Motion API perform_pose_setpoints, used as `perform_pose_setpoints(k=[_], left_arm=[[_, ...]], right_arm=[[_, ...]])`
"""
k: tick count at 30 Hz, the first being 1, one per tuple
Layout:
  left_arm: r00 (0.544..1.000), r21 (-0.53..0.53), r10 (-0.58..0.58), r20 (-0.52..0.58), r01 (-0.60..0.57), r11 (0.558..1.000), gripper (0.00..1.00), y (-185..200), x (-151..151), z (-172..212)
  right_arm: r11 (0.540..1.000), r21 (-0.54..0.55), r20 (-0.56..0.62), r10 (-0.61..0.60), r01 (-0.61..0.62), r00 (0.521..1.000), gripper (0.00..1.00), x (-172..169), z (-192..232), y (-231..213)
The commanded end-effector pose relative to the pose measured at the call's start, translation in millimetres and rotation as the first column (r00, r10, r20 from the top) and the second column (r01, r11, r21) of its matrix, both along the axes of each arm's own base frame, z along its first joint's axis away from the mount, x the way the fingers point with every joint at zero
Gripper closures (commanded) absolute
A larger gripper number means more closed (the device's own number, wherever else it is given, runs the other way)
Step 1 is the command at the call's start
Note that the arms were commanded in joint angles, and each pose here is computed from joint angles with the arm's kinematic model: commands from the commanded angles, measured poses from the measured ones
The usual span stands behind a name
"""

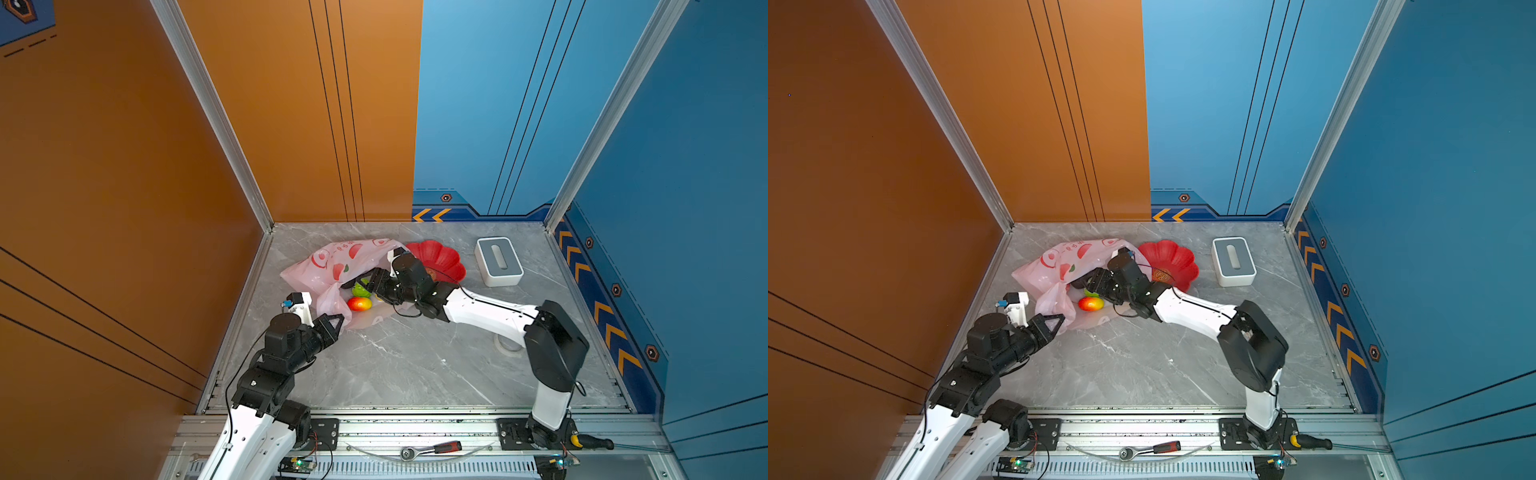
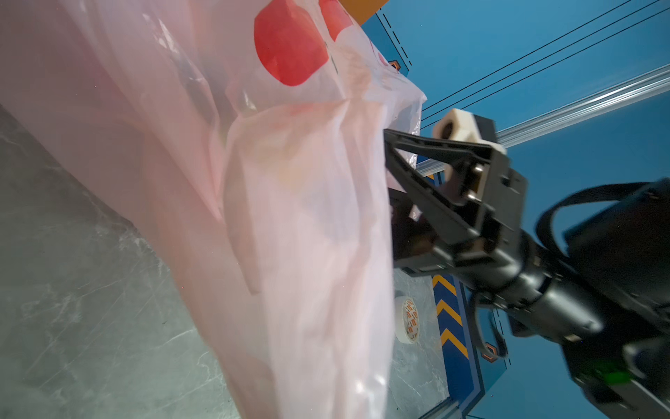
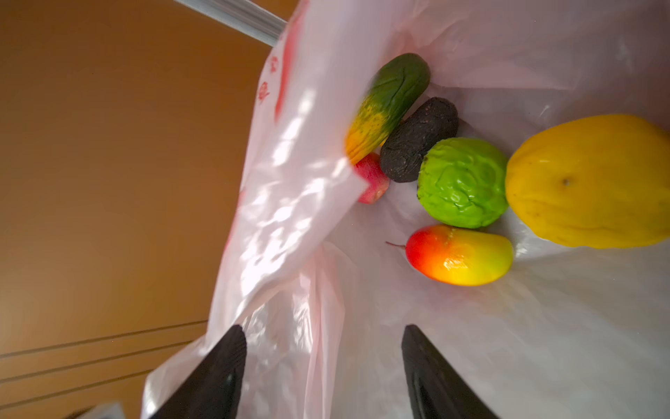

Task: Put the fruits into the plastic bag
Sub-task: 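Withdraw the right gripper from the bag to above the red bowl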

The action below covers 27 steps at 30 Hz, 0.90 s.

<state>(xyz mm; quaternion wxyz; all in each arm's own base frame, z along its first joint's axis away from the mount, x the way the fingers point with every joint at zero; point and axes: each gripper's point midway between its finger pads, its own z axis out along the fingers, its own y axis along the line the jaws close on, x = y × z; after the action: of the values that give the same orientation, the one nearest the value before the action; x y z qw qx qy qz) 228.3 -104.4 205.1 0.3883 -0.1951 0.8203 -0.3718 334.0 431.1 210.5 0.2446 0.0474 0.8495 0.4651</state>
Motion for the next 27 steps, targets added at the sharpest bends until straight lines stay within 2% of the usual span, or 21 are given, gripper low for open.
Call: perform_pose_setpoints(k=[1,5,9,13,17,27], left_arm=[[1.000,0.017,0.030,0.002,-0.030,0.999,1.00,6,1,7],[0.999,0.029,0.039,-0.009,-0.039,0.999,1.00,9,1,5],[0.999,0.033,0.051,-0.011,-0.051,0.998,1.00,11,1,3],[0.999,0.025,0.048,-0.008,-0.048,0.999,1.00,10,2,4],[0.999,0.018,0.040,0.000,-0.040,0.999,1.00,8,4,5],[0.999,0.013,0.045,0.015,-0.045,0.999,1.00,9,7,12]], right_arm=[[0.962,-0.257,0.100,0.119,-0.089,0.988,0.33,-27,2,-41],[0.885,-0.465,0.191,0.113,-0.012,0.975,0.23,-23,14,-109],[0.865,-0.498,0.148,0.017,0.060,0.989,0.21,0,13,-183],[0.816,-0.576,0.062,-0.007,0.042,0.998,0.18,22,-6,-228],[0.795,-0.606,-0.018,0.020,-0.026,1.000,0.18,47,-31,-233],[0.754,-0.646,-0.087,0.080,-0.117,0.993,0.18,116,-79,-204]])
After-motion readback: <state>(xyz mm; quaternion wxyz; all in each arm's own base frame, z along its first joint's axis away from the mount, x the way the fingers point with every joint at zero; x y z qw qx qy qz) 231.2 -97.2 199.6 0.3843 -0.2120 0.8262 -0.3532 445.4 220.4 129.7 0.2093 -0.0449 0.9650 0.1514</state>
